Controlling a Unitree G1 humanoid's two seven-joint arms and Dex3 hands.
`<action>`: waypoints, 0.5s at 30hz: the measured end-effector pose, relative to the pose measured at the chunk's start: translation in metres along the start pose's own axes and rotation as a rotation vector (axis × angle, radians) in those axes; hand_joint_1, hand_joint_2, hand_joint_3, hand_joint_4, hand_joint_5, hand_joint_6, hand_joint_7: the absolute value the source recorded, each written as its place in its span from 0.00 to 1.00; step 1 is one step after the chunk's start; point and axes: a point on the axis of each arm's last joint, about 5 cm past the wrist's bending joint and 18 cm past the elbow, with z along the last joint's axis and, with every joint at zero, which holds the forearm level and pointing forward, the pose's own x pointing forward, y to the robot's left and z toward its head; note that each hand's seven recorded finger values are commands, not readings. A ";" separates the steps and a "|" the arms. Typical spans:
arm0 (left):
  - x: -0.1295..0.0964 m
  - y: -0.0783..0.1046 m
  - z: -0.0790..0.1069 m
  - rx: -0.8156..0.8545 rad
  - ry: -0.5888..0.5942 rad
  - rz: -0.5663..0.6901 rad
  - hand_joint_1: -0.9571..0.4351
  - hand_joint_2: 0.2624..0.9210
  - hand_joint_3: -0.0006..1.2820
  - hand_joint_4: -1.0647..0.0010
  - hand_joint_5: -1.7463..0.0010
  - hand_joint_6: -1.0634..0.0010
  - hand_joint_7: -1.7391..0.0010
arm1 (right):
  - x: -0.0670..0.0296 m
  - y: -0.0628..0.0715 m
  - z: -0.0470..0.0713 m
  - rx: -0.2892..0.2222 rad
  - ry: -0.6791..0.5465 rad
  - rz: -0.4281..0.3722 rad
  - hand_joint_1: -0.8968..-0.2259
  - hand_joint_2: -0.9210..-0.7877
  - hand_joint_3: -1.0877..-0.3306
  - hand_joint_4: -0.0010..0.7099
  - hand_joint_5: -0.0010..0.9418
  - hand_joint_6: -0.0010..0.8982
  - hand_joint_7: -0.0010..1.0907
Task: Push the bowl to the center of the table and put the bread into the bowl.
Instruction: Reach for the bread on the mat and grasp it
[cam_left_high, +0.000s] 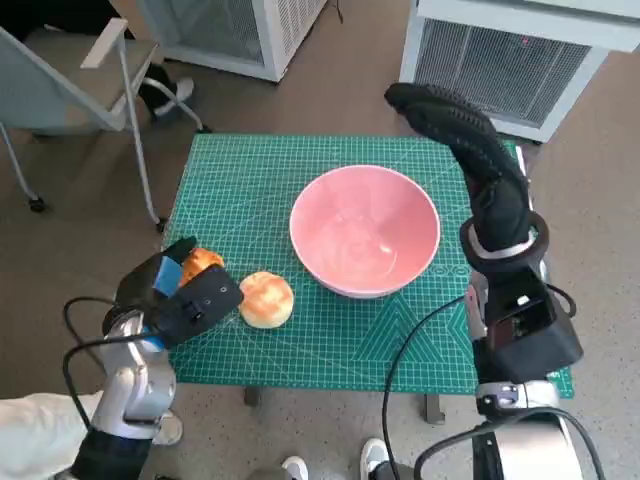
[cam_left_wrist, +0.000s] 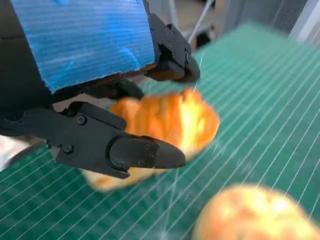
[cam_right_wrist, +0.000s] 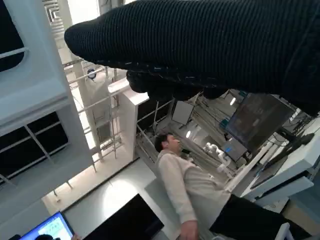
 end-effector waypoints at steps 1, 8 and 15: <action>0.000 0.000 0.000 -0.013 -0.024 0.017 0.67 0.97 0.06 0.32 0.34 0.38 0.43 | -0.0003 0.000 0.000 0.000 0.000 0.000 0.50 0.00 0.38 0.36 0.00 0.05 0.53; -0.005 0.008 0.000 -0.073 -0.136 0.128 0.69 0.97 0.04 0.28 0.32 0.35 0.43 | -0.0016 0.000 0.000 -0.004 -0.004 -0.001 0.51 0.00 0.38 0.33 0.00 0.04 0.52; -0.017 0.026 0.016 -0.107 -0.272 0.272 0.69 0.98 0.03 0.28 0.38 0.36 0.37 | -0.0038 -0.003 0.000 -0.013 0.002 0.000 0.50 0.00 0.38 0.32 0.00 0.03 0.51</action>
